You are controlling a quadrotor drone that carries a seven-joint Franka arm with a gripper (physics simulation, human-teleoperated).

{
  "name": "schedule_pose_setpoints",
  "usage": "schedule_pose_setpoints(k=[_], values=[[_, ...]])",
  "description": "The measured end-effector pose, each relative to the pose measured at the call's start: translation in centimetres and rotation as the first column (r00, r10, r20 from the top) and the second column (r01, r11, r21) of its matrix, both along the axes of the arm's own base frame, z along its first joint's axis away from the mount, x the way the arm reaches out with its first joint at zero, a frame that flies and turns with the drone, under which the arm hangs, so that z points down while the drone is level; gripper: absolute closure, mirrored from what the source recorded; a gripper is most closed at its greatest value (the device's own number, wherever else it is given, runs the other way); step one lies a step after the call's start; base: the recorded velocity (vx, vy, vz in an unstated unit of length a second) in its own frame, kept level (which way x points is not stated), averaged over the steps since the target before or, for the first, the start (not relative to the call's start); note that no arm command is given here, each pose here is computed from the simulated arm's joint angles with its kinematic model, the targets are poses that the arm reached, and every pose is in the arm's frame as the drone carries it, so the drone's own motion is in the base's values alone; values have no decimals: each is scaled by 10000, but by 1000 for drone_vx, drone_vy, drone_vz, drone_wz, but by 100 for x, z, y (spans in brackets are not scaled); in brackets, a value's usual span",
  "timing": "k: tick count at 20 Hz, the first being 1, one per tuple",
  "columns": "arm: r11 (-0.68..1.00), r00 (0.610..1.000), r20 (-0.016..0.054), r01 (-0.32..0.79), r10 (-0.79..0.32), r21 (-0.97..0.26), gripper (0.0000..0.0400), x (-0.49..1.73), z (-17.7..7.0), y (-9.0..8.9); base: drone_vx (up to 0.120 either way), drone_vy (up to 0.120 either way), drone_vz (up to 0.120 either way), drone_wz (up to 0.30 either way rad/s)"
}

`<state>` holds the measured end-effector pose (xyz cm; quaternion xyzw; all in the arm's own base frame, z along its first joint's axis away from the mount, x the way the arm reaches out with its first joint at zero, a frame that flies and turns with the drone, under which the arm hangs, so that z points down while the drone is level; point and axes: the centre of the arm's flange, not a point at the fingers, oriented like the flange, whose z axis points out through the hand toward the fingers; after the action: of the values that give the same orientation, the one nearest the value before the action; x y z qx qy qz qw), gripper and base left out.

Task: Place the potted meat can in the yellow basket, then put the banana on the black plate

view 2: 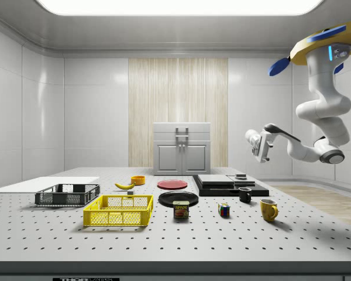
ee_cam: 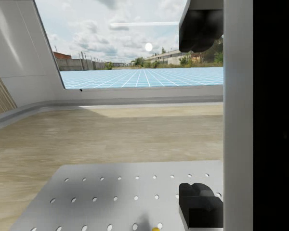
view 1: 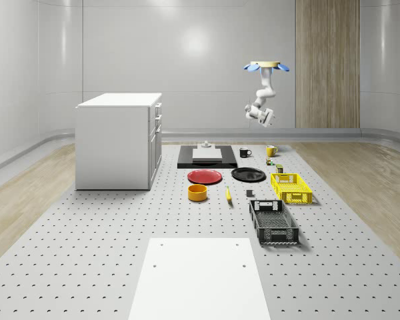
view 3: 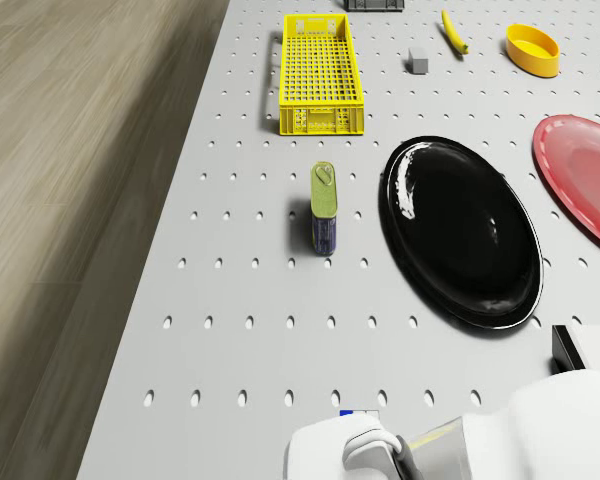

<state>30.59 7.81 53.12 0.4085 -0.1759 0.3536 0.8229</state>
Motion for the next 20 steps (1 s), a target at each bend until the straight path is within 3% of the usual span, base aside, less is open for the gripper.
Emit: schedule_pose_setpoints(k=[3,7,12,20], values=[[9368,9999,11,123,-128,-3496,0,8,-238,-259,120,0,-120,0],[8011,9998,24,185,-213,-5983,0,10,-356,-513,120,0,-120,0],[6915,9997,22,192,-255,-7221,0,10,-393,-672,120,0,-120,0],[6263,9996,15,184,-274,-7794,0,9,-403,-757,120,0,-120,0]])
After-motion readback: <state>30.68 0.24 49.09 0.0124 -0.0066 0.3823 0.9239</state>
